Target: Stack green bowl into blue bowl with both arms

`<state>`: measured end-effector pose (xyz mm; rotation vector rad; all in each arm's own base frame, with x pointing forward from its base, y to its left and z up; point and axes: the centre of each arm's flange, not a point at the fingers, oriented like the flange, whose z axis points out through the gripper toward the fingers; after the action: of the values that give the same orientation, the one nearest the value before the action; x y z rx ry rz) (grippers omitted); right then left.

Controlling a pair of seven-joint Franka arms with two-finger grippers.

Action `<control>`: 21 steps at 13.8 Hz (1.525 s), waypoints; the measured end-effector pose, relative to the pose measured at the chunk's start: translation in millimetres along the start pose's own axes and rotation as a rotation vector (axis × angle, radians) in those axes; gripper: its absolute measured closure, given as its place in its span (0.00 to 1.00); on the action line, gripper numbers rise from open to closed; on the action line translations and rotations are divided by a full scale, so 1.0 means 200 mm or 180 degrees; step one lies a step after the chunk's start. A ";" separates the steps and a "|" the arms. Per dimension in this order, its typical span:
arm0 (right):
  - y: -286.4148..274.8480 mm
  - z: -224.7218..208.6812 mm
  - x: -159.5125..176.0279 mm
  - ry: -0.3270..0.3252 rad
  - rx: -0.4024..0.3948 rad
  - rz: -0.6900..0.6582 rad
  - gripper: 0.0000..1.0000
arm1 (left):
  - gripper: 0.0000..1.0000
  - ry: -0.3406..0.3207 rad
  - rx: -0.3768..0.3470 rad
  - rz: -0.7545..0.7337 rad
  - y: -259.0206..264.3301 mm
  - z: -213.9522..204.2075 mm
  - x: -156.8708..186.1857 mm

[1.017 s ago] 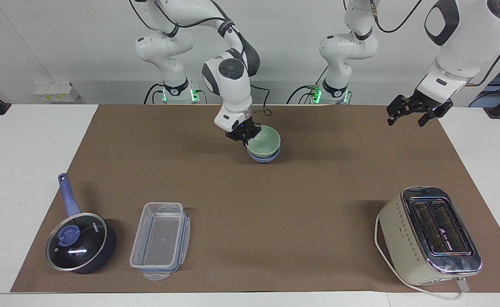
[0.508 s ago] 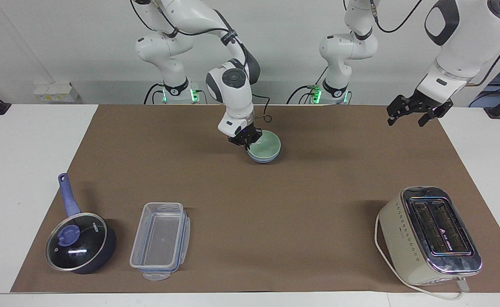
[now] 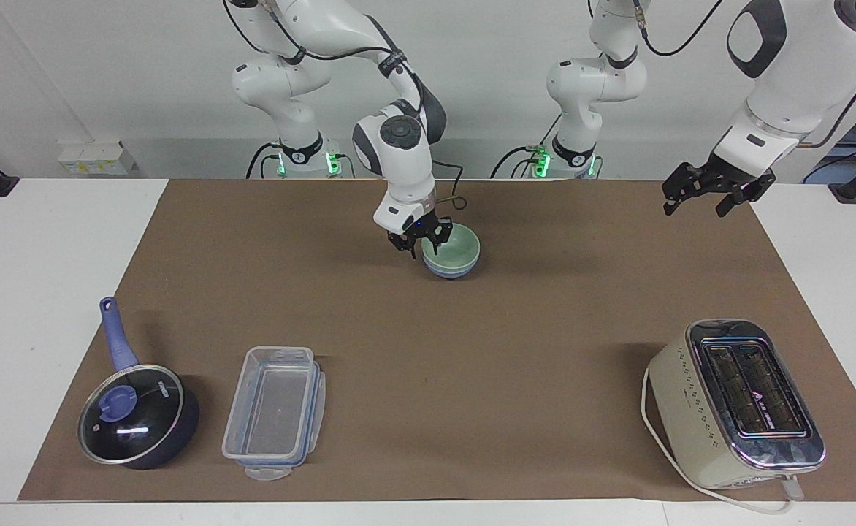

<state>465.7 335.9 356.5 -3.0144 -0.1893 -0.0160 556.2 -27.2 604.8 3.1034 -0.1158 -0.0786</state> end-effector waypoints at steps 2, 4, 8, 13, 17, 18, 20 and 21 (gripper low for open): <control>0.02 -0.08 0.04 0.0064 0.0024 0.0037 0.12 | 0.00 0.0000 0.0000 0.0000 0.00 0.00 0.00; 0.13 -0.22 0.12 0.0110 0.0028 0.0180 0.00 | 0.00 0.0000 0.0000 0.0000 0.00 0.00 0.00; 0.69 -0.57 0.30 0.0325 0.0019 0.0601 0.00 | 0.00 0.0000 0.0000 0.0000 0.00 0.00 0.00; 1.32 -0.96 0.37 0.0308 -0.0071 0.0808 0.00 | 0.00 0.0000 0.0000 0.0000 0.00 0.00 0.00; 1.45 -1.35 0.34 0.0268 -0.0211 0.0907 0.00 | 0.00 0.0000 0.0000 0.0000 0.00 0.00 0.00; 1.46 -1.45 0.32 0.0264 -0.0218 0.0929 0.00 | 0.00 0.0000 0.0000 0.0000 0.00 0.00 0.00; 1.48 -1.58 0.29 0.0262 -0.0283 0.0942 0.00 | 0.00 0.0000 0.0000 -0.0001 0.00 0.00 0.00; 1.47 -1.61 0.29 0.0270 -0.0362 0.0925 0.00 | 0.00 0.0000 0.0000 -0.0001 0.00 0.00 0.00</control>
<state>558.4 13.8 641.6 -3.1137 0.2665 -0.1314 556.2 -27.2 604.8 3.1034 -0.1155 -0.0786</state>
